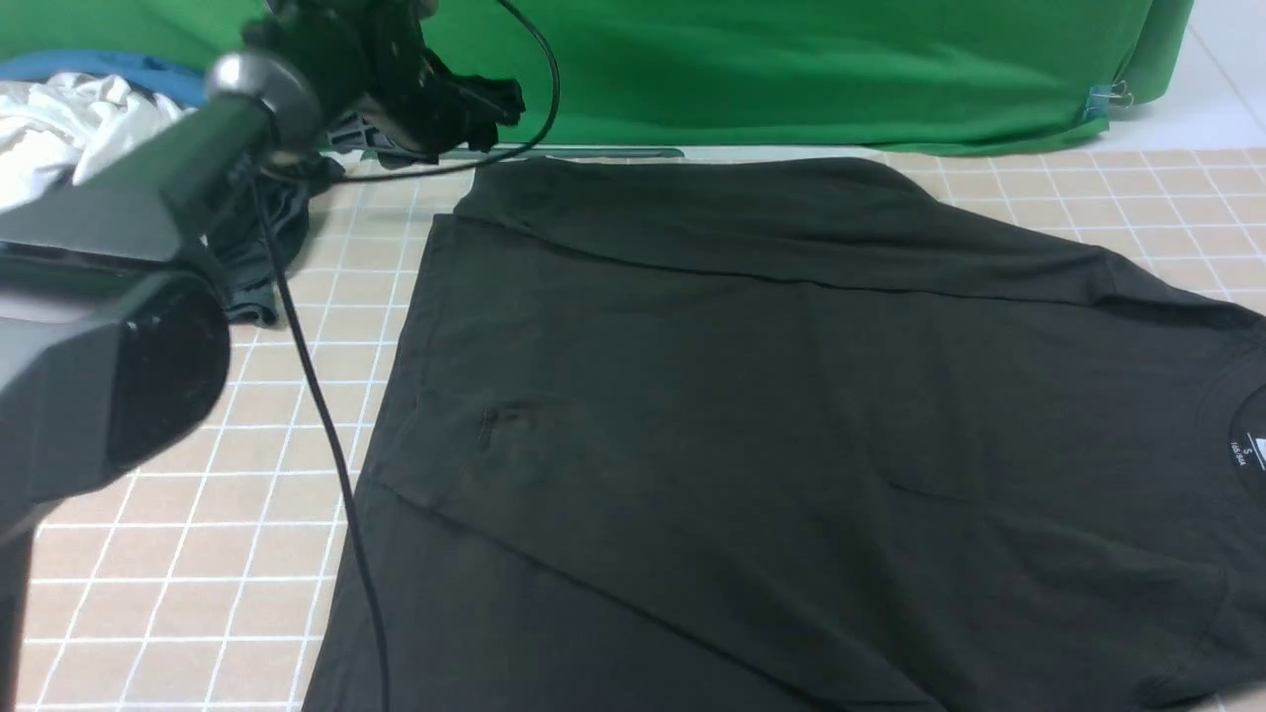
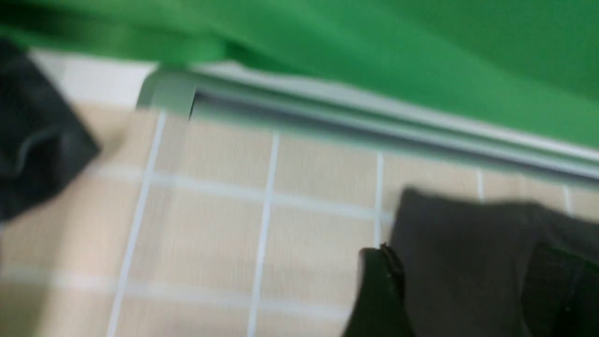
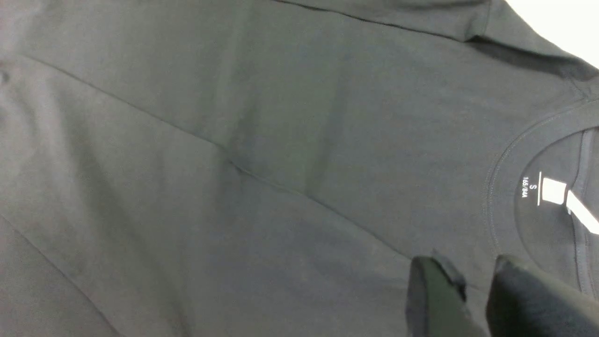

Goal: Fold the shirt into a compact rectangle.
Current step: 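Grab the top left corner of the dark shirt with the left gripper, then fold the left side of the dark shirt inward over its body with the left gripper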

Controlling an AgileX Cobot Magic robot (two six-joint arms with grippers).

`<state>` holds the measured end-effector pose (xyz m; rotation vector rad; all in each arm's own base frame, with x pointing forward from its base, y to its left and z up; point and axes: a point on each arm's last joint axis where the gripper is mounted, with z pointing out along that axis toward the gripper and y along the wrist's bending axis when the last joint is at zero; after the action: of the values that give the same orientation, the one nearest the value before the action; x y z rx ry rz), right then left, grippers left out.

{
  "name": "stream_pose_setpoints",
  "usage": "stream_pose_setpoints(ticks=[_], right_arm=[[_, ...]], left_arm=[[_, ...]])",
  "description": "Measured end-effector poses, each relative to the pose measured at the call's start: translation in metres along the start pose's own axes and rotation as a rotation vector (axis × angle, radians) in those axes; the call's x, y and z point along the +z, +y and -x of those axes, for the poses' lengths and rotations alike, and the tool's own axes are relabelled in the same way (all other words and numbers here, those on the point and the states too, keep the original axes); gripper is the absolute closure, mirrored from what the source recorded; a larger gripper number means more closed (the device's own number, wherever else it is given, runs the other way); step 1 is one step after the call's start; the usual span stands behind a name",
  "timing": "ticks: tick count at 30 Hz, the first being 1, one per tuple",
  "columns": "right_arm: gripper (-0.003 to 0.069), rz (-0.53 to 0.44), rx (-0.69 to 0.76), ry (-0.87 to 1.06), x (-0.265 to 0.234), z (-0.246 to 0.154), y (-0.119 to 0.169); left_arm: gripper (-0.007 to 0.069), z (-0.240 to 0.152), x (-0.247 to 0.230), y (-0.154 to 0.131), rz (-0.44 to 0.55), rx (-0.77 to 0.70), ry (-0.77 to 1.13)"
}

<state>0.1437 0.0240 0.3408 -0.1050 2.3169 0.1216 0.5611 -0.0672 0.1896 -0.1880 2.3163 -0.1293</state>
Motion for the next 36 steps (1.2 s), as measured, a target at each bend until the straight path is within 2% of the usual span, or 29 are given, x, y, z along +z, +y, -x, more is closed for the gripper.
stream_pose_setpoints(ticks=[7, 14, 16, 17, 18, 19, 20, 22, 23, 25, 31, 36], right_arm=[[0.0442, 0.000, 0.000, 0.000, 0.000, 0.000, 0.000], [0.0442, 0.000, 0.001, -0.001, 0.000, 0.000, 0.000], [0.0442, 0.000, 0.001, -0.001, 0.000, 0.000, 0.000], [0.0442, 0.000, 0.001, -0.001, 0.000, 0.000, 0.000], [0.0442, 0.000, 0.001, -0.001, 0.000, 0.000, 0.000], [0.0442, 0.000, 0.001, -0.001, 0.000, 0.000, 0.000], [0.0442, 0.000, 0.001, -0.001, 0.000, 0.000, 0.000], [0.0442, 0.000, 0.001, -0.001, 0.000, 0.000, 0.000], [0.0442, 0.000, 0.001, -0.001, 0.000, 0.000, 0.000], [0.0442, 0.000, 0.001, 0.000, 0.000, 0.000, 0.000], [0.0442, -0.001, 0.001, 0.017, 0.000, -0.002, 0.000], [0.0442, -0.001, 0.001, 0.018, 0.000, -0.002, 0.000]], left_arm=[[0.0179, -0.020, 0.030, 0.005, 0.017, 0.040, 0.001], [0.0186, -0.024, 0.034, 0.005, 0.003, 0.020, 0.018], [0.0233, -0.025, 0.034, 0.004, -0.004, 0.028, 0.032], [0.0233, -0.025, 0.034, 0.004, -0.004, 0.031, 0.034], [0.0294, -0.026, 0.033, 0.003, -0.016, 0.046, 0.054], [0.0301, -0.026, 0.034, 0.004, -0.017, 0.048, 0.056], [0.0382, -0.027, 0.033, 0.003, -0.030, 0.061, 0.070], [0.0442, -0.028, 0.033, 0.003, -0.039, 0.064, 0.079], [0.0524, -0.028, 0.033, 0.003, -0.044, 0.070, 0.085], [0.0582, -0.029, 0.032, 0.002, -0.047, 0.076, 0.091], [0.0596, -0.026, 0.021, -0.002, -0.050, 0.069, 0.142], [0.0596, -0.012, -0.008, -0.007, -0.052, 0.099, 0.178]])
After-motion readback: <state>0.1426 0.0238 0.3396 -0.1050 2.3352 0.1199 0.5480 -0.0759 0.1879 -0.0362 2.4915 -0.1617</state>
